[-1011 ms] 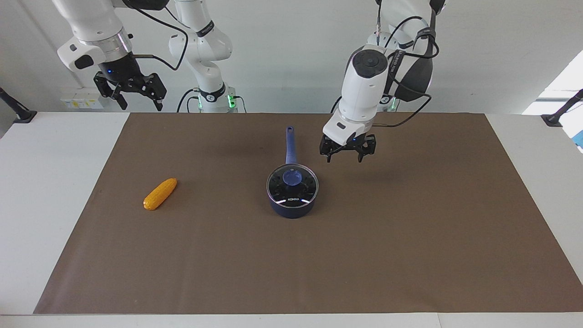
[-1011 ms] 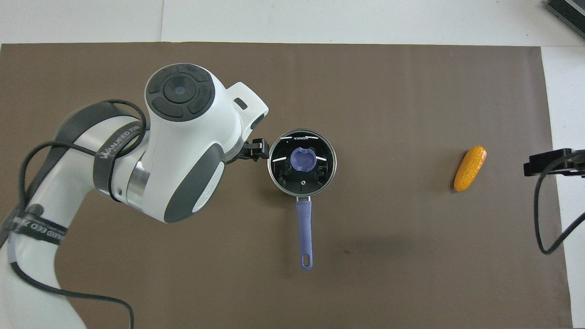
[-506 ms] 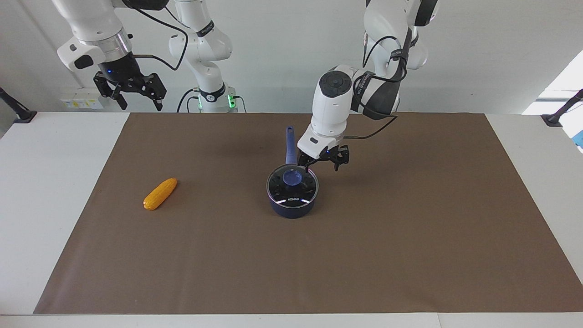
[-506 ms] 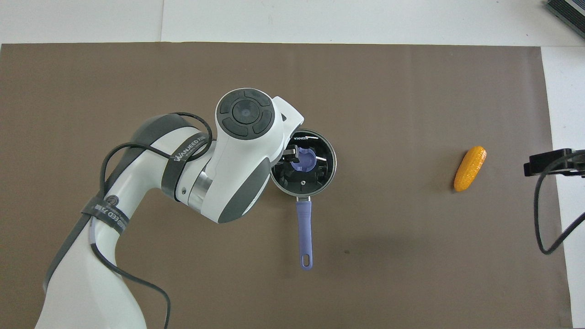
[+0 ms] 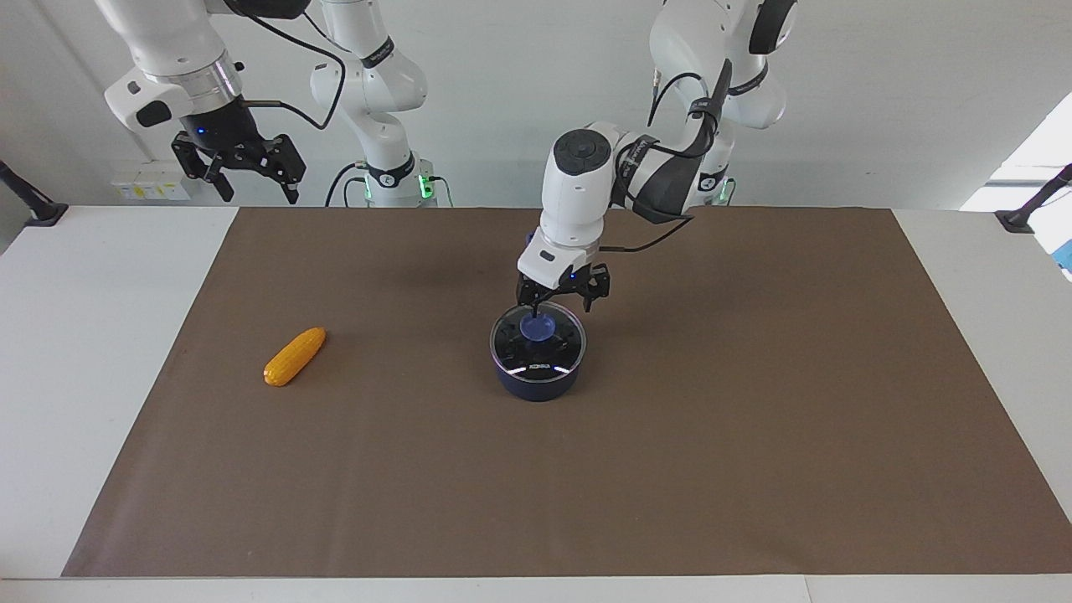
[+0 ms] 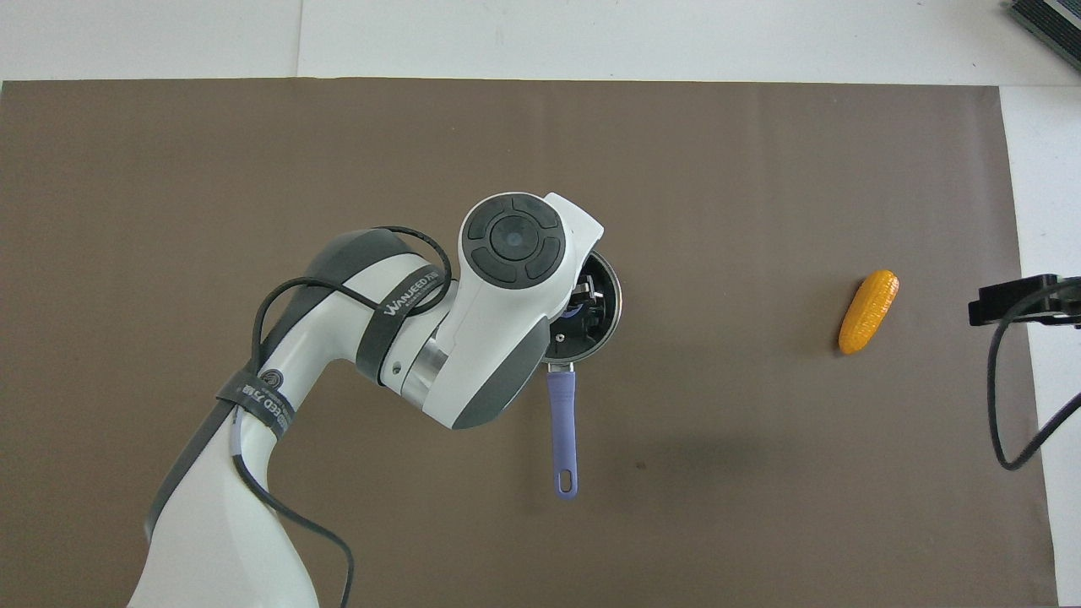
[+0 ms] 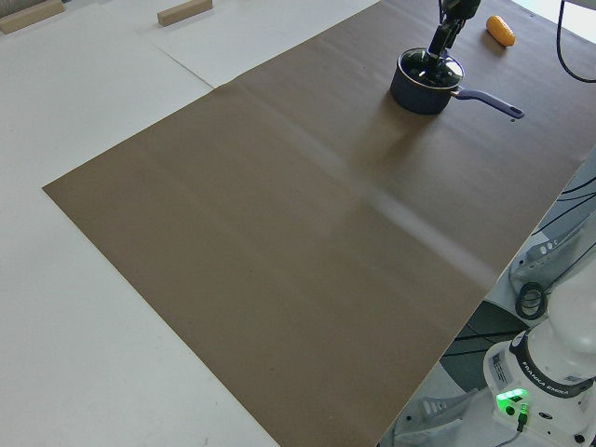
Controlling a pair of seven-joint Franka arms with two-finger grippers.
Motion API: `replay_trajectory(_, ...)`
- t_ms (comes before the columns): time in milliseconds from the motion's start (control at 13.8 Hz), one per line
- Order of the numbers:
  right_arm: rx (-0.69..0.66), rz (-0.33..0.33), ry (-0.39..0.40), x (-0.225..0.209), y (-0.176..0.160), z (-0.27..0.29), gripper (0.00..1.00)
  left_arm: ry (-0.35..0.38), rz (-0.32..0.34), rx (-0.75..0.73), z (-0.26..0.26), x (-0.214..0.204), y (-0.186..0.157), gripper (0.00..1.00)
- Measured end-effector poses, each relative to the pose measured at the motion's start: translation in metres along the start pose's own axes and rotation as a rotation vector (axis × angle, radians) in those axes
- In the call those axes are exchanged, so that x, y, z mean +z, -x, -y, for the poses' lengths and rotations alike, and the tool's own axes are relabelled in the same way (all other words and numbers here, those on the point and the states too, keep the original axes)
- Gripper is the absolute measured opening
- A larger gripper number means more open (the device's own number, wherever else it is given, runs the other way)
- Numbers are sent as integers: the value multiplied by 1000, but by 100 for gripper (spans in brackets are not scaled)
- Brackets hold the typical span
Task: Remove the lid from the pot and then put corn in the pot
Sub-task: 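Lower the left gripper and grasp the blue knob of the lid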
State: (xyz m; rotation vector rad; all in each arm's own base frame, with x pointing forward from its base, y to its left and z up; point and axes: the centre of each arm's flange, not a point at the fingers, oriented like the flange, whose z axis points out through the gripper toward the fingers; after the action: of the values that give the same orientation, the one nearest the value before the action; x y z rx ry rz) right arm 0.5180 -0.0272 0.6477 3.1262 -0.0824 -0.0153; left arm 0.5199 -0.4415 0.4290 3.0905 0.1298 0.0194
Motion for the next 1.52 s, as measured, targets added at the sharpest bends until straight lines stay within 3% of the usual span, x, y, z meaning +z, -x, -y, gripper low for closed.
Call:
replay_trajectory(361,2,1,0,1,0,-1,100,3,-4,-6,-34,23,-2,100)
replay_trajectory(1011,3,2,0,1,0,-2,100,-34,-26,-6,-27,26,-14,100)
replay_trajectory(1156,4,2,0,1,0,-2,100,-33,-26,-5,-27,26,-13,94)
replay_trajectory(1228,4,3,0,1,0,-2,100,-30,-28,-4,-29,25,-13,87)
replay_trajectory(1300,4,3,0,1,0,-2,100,-29,-28,-3,-29,25,-13,87)
replay_trajectory(1445,4,3,0,1,0,-2,100,-24,-32,-2,-30,22,-13,66)
replay_trajectory(1517,4,3,0,1,0,-2,100,-25,-32,-3,-30,22,-13,66)
